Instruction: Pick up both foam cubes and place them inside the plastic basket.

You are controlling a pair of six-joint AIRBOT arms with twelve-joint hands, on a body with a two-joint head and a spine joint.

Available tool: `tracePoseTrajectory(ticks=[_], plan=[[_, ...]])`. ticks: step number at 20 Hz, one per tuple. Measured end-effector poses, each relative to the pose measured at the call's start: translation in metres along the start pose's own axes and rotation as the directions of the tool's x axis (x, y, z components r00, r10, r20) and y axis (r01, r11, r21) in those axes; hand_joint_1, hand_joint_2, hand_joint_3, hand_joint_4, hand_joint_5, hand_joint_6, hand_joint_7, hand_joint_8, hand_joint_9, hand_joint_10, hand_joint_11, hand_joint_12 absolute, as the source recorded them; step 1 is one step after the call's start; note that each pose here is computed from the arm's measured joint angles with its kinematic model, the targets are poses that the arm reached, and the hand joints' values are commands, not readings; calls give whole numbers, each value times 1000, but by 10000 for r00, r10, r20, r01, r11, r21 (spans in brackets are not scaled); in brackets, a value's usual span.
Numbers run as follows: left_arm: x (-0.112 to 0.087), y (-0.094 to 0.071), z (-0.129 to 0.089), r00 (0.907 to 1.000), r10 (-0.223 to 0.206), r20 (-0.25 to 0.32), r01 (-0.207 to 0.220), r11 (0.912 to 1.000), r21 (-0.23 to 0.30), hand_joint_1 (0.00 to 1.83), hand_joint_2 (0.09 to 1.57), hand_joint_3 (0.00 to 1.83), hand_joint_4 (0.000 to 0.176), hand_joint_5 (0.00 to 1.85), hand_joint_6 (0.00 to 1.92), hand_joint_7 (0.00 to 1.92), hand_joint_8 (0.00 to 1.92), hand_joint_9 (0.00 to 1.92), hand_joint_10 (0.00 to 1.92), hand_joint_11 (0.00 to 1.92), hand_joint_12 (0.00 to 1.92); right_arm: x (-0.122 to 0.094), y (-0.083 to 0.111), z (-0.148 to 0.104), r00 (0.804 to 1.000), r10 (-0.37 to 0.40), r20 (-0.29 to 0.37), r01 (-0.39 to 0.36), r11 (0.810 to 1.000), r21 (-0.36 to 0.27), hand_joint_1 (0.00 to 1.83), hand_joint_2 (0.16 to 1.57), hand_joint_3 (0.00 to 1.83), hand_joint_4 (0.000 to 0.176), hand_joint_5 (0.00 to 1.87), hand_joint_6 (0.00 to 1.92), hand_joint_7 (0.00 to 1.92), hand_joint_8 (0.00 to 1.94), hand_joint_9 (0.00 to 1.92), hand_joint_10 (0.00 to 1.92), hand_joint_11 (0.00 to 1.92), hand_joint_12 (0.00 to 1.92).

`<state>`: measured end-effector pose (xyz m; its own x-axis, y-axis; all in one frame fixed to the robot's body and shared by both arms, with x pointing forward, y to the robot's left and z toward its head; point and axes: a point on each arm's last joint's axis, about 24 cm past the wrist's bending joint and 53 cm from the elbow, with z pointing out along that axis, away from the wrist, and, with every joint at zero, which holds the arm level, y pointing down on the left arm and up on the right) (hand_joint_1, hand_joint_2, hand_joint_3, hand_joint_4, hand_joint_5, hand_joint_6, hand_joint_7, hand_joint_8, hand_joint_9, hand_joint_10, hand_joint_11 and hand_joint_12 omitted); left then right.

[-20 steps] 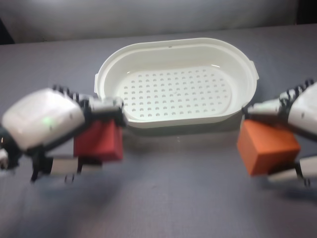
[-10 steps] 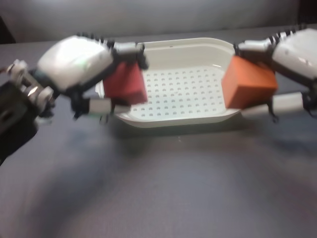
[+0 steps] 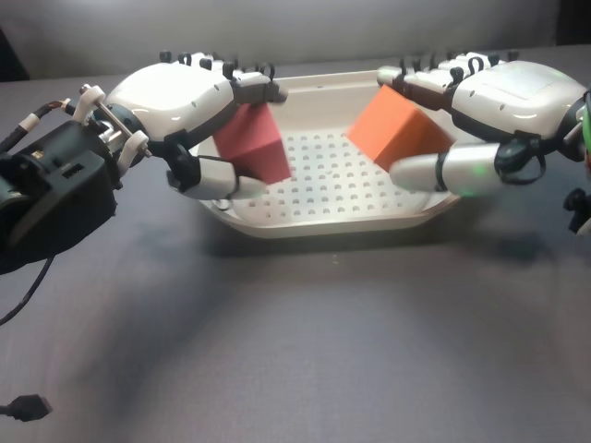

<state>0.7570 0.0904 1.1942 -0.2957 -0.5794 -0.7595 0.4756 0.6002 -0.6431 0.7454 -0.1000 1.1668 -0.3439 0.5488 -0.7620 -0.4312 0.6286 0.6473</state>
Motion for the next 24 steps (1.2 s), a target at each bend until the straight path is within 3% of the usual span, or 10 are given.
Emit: tracePoseTrajectory(ticks=[2,3,4,8,10,13,14,19,21,24], plan=[[1,-1,0,10000,-20,-20,21,10000,24,621,1049,0,47,149,2,88,0,4,70,0,782,-1,0,0,10000,26,32,-26,10000,-4,0,1204,0,40,0,0,5,0,0,166,0,997],[1,-2,-2,10000,-56,-11,56,10000,39,597,1026,3,66,48,0,17,0,0,13,0,212,1,1,0,10000,90,5,-90,10000,-4,0,1173,7,46,0,0,0,0,0,32,0,738],[2,-3,-5,10000,-37,-42,37,10000,59,572,994,0,84,1,0,0,0,0,0,0,8,2,4,-2,9999,119,-50,-120,9999,-50,0,1157,0,55,0,0,0,0,0,0,0,54],[-10,0,-34,9994,-45,352,38,9998,216,523,991,0,125,0,0,0,0,0,0,0,0,-9,24,-20,9997,169,194,-159,9985,-527,0,1139,0,45,0,0,0,0,0,0,0,0],[-19,-2,-57,9973,-203,709,171,9989,444,476,1018,7,116,0,0,0,0,0,0,0,0,-21,39,-35,9980,-359,520,402,9958,-827,0,1167,3,61,0,0,0,0,0,0,0,0],[-31,-5,-91,9861,-986,1333,842,9904,1099,335,1236,48,55,0,0,0,0,0,0,0,0,-31,53,-67,9925,-754,963,869,9888,-1216,0,1192,13,76,0,0,0,0,0,0,0,0],[-33,-8,-105,9811,-1179,1536,981,9866,1304,537,1396,0,17,59,0,42,23,29,1,2,317,-27,52,-81,9921,-764,993,886,9882,-1252,0,1248,33,76,0,0,0,0,0,0,0,0],[-29,-2,-150,9485,-2317,2161,1951,9646,1777,432,1438,0,54,0,0,21,2,31,11,0,385,-33,50,-133,9825,-477,1799,738,9873,-1409,84,1280,28,115,0,0,0,0,0,0,0,0],[-42,-7,-166,9339,-2447,2608,1910,9578,2149,416,1442,0,51,6,2,62,8,97,38,0,888,-41,50,-154,9727,-397,2285,738,9870,-1427,153,1284,13,79,0,0,0,0,0,0,0,0],[-59,-16,-183,9135,-2538,3181,1737,9501,2591,464,1436,0,44,21,6,90,9,169,59,0,739,-59,40,-187,9476,-334,3178,712,9916,-1081,168,1274,4,49,0,0,0,0,0,0,0,0]])
